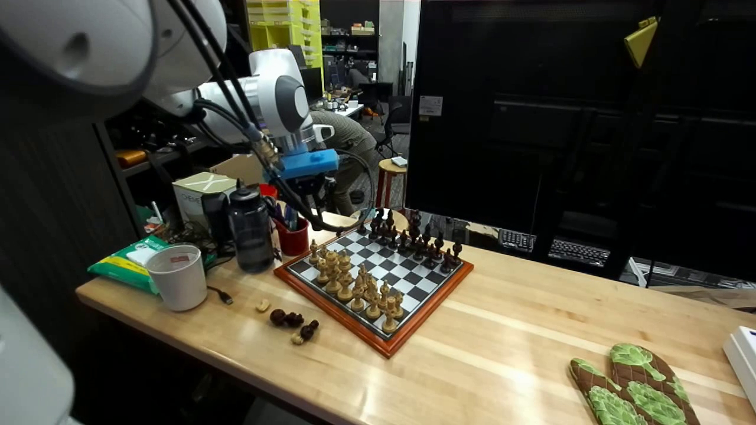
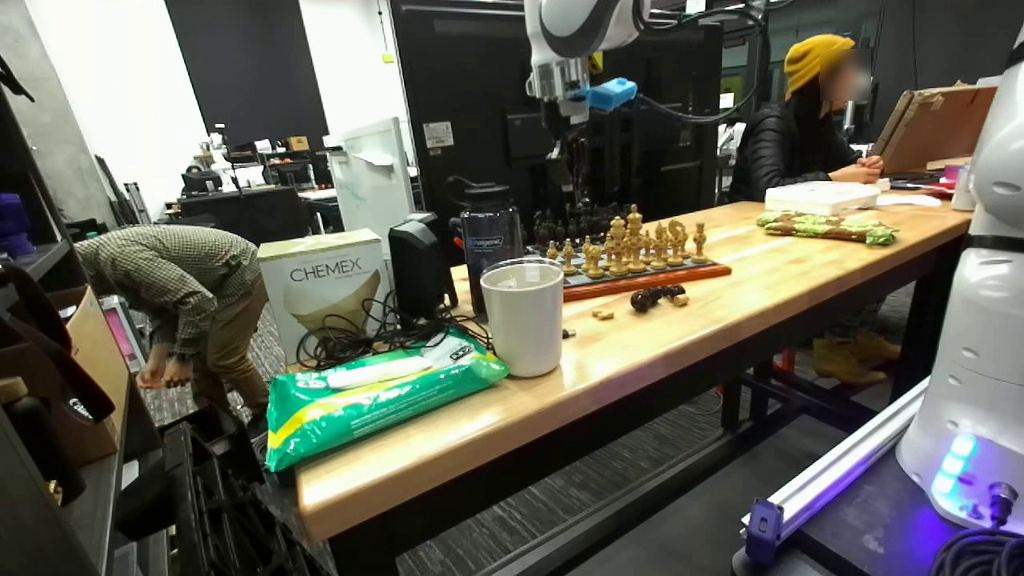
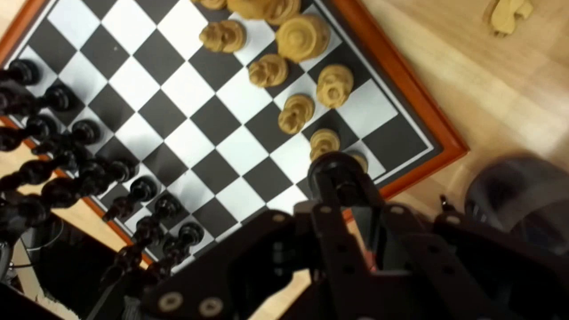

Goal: Pick up the rook chess piece and put it on the chess board

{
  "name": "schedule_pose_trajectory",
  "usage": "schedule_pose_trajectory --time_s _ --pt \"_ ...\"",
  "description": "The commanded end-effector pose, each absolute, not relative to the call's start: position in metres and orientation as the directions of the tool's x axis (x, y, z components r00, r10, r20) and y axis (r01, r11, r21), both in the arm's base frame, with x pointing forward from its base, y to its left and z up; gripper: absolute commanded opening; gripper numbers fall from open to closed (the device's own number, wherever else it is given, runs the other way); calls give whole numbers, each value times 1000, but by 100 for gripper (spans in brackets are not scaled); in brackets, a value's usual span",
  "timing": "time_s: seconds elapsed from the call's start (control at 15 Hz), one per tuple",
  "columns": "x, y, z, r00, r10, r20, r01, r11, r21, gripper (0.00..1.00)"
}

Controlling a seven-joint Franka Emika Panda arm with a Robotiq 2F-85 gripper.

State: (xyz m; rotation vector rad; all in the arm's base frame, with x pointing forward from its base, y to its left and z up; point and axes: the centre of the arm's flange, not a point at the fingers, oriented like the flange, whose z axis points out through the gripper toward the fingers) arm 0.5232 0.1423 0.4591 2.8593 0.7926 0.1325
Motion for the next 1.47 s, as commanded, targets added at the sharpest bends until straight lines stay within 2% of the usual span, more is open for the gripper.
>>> schedule_pose_trajectory --time_s 0.0,0.2,0.47,0.53,1.4 --pt "536 143 464 848 528 50 511 -838 192 16" --pt "557 142 468 839 541 64 522 -831 193 16" --pt "559 143 467 838 542 63 523 -830 192 16" --pt "559 143 467 838 542 63 523 -830 192 4" --pt "685 152 477 741 671 43 656 -735 169 4"
